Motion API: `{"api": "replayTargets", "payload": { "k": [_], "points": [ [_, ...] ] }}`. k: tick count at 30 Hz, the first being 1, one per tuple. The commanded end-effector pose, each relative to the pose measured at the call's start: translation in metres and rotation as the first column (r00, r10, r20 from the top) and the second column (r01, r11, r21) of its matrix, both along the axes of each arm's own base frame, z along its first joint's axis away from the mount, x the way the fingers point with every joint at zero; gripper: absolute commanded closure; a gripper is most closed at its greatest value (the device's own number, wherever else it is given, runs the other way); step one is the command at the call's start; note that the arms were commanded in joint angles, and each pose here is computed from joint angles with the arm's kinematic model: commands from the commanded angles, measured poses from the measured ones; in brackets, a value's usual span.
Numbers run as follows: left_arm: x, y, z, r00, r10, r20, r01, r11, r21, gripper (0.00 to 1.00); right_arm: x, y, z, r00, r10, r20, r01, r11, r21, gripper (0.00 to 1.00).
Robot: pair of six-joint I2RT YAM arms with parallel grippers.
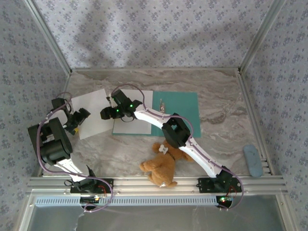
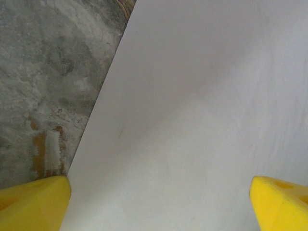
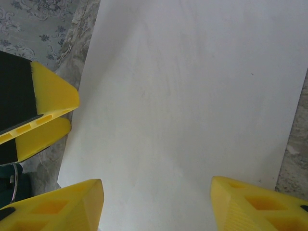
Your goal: Put the files into the folder
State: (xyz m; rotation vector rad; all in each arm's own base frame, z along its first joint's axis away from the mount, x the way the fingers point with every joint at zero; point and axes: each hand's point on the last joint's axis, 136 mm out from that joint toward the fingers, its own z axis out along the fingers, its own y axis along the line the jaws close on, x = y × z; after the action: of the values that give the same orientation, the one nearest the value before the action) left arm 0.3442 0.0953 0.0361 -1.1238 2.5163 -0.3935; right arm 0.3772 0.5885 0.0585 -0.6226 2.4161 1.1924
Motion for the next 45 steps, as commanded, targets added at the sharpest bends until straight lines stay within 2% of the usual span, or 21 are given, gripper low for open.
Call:
{"api": "replayTargets", "payload": {
  "k": [1,9,20,30,45],
  "points": [
    [-0.001,-0.002,0.0,0.999,-0.025,-0.022,0.025,1.0,0.015,0.03,-0.009,0.003,-0.018,0.999,0.012,-0.049,-0.013,1.0,-0.018,0.38],
    [-0.01,0.014,0.009,0.998,0.013,-0.06,-0.006,0.993,0.115,0.03,-0.008,-0.004,-0.018,1.0,0.003,0.009,-0.002,0.997,-0.082,0.38],
    [-0.011,0.014,0.009,0.998,0.011,-0.064,-0.003,0.993,0.121,0.03,0.003,-0.03,-0.024,0.997,-0.049,0.051,0.058,0.98,-0.192,0.38],
    [-0.01,0.01,0.012,0.999,0.005,-0.041,-0.001,0.994,0.107,0.03,-0.026,-0.014,-0.023,0.991,0.026,0.133,0.007,0.97,-0.243,0.41],
    [-0.011,-0.007,0.0,0.998,-0.045,-0.047,0.048,0.997,0.068,0.01,-0.043,-0.012,-0.043,0.996,0.036,0.081,-0.014,0.966,-0.259,0.41]
  ]
}}
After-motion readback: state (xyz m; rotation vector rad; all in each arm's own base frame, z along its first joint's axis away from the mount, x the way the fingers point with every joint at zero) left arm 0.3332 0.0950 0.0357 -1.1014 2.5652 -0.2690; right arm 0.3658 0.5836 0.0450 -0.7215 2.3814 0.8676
